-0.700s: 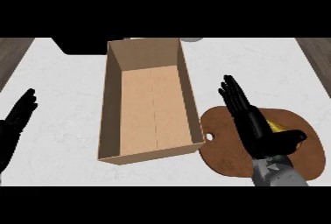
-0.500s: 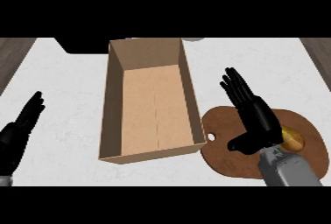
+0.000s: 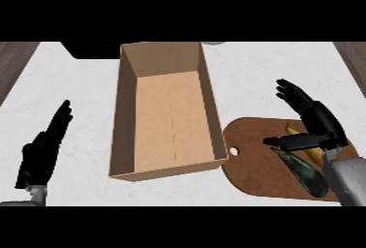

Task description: Pick the eggplant from the cutting board and place it in the cardboard box

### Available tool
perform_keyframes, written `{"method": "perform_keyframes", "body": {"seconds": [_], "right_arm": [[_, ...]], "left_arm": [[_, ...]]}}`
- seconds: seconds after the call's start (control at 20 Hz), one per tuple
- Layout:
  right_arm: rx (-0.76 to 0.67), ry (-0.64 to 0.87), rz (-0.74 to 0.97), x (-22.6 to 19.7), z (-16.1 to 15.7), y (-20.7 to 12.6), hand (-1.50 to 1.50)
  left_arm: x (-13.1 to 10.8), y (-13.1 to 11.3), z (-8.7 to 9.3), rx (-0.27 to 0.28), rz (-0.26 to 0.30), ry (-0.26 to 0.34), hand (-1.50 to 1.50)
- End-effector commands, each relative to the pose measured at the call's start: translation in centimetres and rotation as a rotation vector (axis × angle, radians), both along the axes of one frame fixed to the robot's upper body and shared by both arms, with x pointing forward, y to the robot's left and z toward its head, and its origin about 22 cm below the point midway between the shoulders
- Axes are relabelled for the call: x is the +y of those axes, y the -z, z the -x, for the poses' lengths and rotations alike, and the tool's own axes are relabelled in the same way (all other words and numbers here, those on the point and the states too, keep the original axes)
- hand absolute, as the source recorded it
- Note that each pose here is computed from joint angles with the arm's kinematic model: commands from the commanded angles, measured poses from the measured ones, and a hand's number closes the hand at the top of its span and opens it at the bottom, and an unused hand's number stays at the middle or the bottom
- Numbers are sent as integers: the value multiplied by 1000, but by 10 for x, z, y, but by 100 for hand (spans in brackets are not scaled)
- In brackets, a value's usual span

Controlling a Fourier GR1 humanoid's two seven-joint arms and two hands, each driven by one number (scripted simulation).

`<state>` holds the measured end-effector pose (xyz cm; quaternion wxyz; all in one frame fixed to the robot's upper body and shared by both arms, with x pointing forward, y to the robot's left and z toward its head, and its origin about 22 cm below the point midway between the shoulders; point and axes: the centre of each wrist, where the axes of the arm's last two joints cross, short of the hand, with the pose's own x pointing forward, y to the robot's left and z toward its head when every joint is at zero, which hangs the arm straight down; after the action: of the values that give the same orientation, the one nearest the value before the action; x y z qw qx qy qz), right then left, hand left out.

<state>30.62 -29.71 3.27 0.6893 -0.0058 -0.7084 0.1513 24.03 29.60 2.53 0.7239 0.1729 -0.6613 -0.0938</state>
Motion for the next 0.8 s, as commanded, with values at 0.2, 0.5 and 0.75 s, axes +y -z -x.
{"method": "perform_keyframes", "body": {"seconds": [0.2,0.5,0.75], "right_arm": [[24,-194,323,-74,-8,-25,-150],[141,-420,718,-76,-22,-79,-150],[327,-622,936,-73,-24,-106,-150]], "left_arm": [[0,1,-1,7,-3,6,0],[-7,8,-10,15,12,15,0],[-21,16,2,17,10,12,0]]}}
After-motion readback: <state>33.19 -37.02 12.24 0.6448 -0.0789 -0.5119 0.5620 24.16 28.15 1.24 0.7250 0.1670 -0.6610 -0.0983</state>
